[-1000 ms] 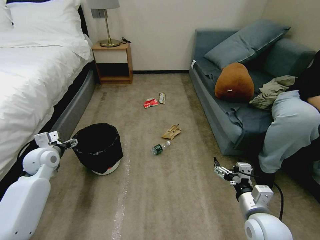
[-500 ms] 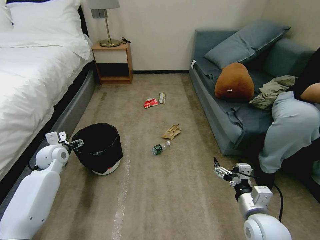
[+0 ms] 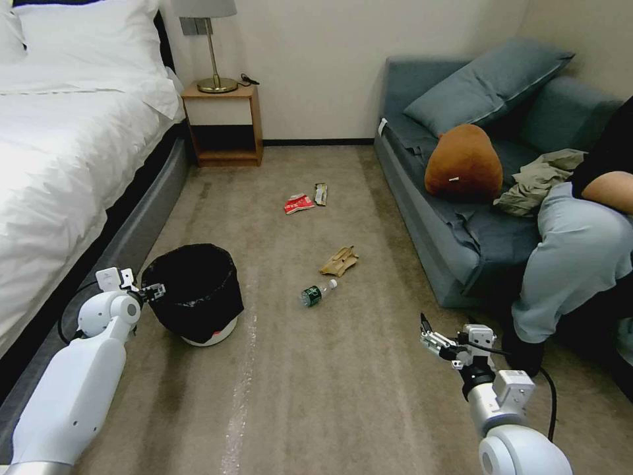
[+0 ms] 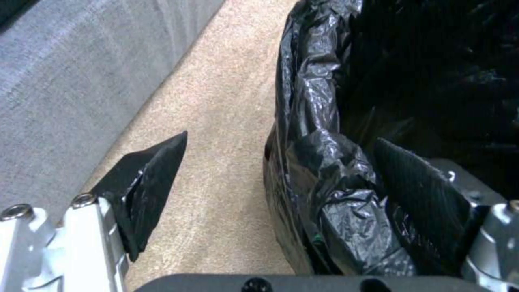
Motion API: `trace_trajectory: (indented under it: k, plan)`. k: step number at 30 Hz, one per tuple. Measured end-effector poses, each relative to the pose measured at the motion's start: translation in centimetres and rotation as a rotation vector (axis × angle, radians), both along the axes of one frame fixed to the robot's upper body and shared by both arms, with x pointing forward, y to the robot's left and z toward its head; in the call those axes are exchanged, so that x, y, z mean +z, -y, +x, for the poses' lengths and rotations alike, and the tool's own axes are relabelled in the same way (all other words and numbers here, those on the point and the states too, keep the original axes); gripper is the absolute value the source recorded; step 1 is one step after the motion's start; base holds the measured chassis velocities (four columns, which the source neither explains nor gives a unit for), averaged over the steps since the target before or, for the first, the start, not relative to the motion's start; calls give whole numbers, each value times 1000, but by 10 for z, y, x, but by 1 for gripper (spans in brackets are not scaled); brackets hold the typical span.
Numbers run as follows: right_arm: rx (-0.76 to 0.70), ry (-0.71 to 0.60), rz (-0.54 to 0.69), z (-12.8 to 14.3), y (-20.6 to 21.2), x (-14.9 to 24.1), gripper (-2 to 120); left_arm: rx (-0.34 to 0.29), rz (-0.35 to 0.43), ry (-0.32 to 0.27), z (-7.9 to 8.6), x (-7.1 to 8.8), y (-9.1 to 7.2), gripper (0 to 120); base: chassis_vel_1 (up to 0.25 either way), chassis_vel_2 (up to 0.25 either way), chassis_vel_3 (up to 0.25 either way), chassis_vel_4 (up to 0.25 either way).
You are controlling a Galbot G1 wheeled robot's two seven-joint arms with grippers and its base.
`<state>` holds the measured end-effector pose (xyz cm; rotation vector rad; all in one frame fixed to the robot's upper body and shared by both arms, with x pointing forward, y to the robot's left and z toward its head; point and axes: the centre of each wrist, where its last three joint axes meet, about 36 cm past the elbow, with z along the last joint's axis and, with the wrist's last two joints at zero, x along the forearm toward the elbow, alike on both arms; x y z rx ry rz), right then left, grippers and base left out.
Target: Pick up the trash bin, then pick up the garbage on the floor and place it into the trash bin.
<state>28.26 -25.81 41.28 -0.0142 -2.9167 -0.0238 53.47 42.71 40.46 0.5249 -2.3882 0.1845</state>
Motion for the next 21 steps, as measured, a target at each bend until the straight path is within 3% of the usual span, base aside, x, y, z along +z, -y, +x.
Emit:
trace_trajectory:
  k: [3, 4, 5, 12, 21]
  plan:
    - [4, 1, -2, -1, -2, -1, 100, -3, -1, 0, 1, -2, 2, 90, 0, 0, 0, 0]
    - [6, 2, -2, -2, -3, -2, 100, -8, 0, 1, 3, -2, 5, 80, 0, 0, 0, 0]
    - [6, 2, -2, -2, -3, -2, 100, -8, 0, 1, 3, -2, 5, 80, 0, 0, 0, 0]
    - [9, 11, 1, -3, -3, -1, 100, -19, 1, 0, 1, -4, 4, 48, 0, 0, 0, 0]
    - [22, 16, 9, -4, -4, 1, 100, -21, 0, -7, -3, -8, 1, 20, 0, 0, 0, 0]
